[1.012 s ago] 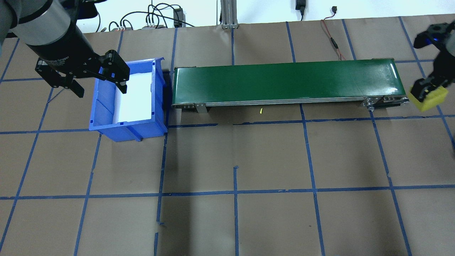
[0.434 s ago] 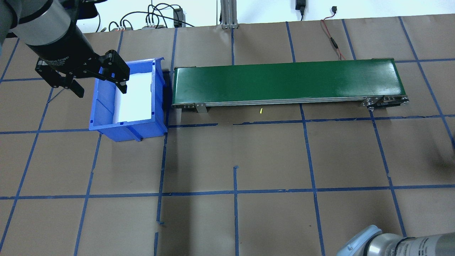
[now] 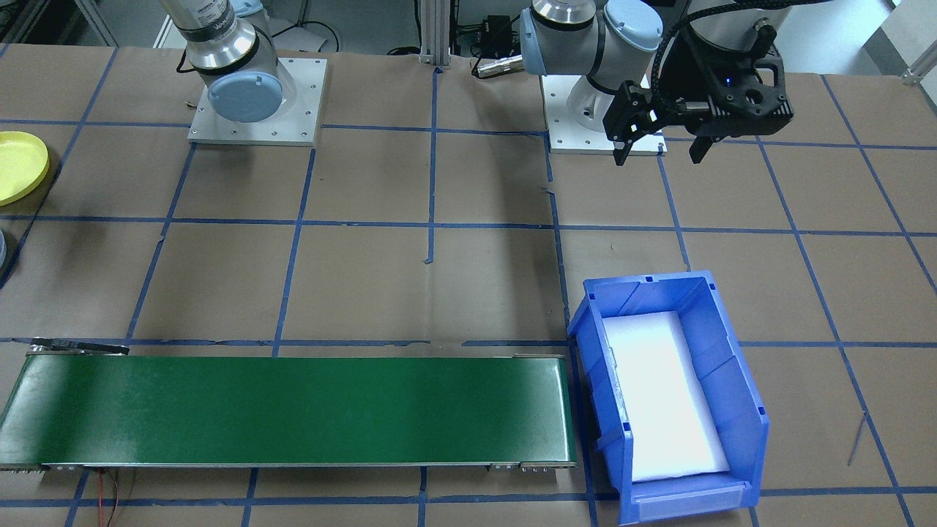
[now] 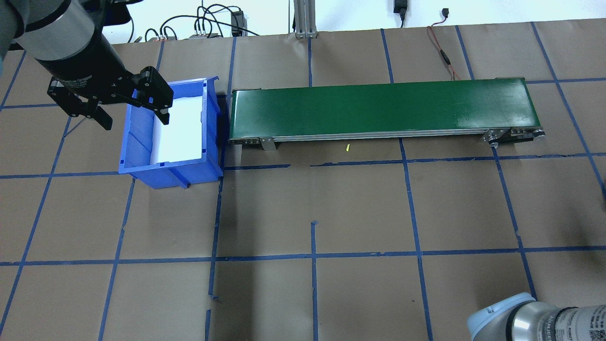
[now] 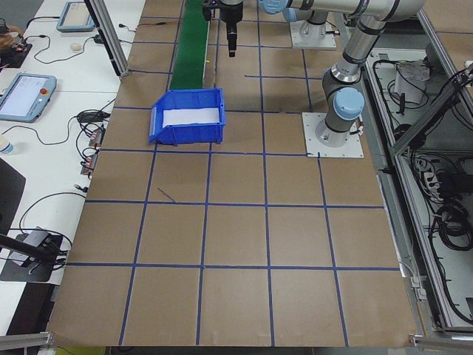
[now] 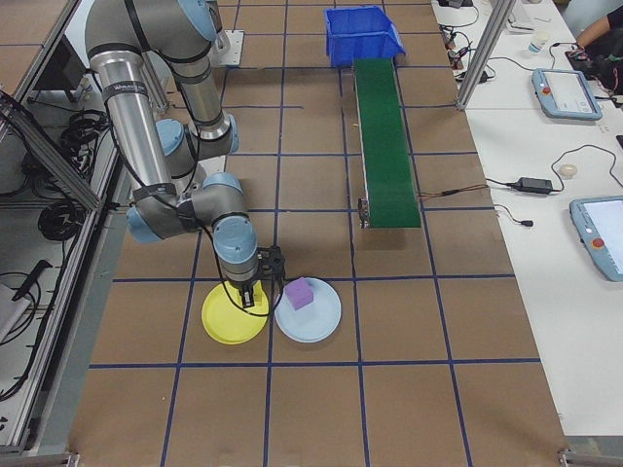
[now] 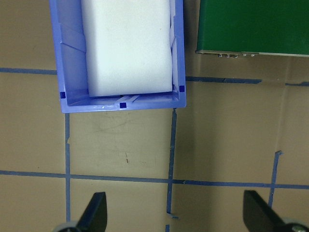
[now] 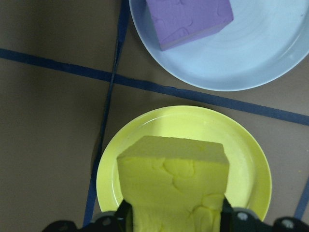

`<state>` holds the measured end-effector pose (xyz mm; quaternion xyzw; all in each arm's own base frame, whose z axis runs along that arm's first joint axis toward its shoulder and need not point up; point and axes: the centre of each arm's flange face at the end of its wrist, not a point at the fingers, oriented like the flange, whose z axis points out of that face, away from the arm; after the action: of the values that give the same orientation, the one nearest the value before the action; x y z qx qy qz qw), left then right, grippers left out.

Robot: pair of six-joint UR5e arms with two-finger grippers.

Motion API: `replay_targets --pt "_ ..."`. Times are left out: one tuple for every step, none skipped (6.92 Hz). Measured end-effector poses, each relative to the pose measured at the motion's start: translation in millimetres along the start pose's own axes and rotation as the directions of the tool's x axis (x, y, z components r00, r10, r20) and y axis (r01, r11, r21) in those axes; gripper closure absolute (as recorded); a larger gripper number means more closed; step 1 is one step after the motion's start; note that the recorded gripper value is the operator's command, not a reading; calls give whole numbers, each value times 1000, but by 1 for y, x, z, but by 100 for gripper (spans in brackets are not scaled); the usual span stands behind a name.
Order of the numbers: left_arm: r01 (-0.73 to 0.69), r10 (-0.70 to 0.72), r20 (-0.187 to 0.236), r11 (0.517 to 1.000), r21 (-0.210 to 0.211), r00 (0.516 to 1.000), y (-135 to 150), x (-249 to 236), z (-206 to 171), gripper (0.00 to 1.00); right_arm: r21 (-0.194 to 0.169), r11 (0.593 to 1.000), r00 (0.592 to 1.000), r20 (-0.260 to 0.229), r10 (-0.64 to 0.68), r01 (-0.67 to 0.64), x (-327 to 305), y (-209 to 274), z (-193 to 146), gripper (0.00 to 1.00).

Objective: Move block left to right into plate

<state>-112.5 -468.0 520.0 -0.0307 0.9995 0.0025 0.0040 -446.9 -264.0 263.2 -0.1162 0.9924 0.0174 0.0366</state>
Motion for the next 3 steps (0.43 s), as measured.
replay_targets --pt "0 0 0 1000 0 1000 0 0 0 0 46 999 999 37 -18 16 7 7 19 0" --pt "0 0 0 1000 1 1000 0 0 0 0 66 998 998 60 -29 25 12 9 33 0" --pt "1 -1 0 1000 1 1000 0 0 0 0 71 997 997 69 -28 23 15 12 39 0"
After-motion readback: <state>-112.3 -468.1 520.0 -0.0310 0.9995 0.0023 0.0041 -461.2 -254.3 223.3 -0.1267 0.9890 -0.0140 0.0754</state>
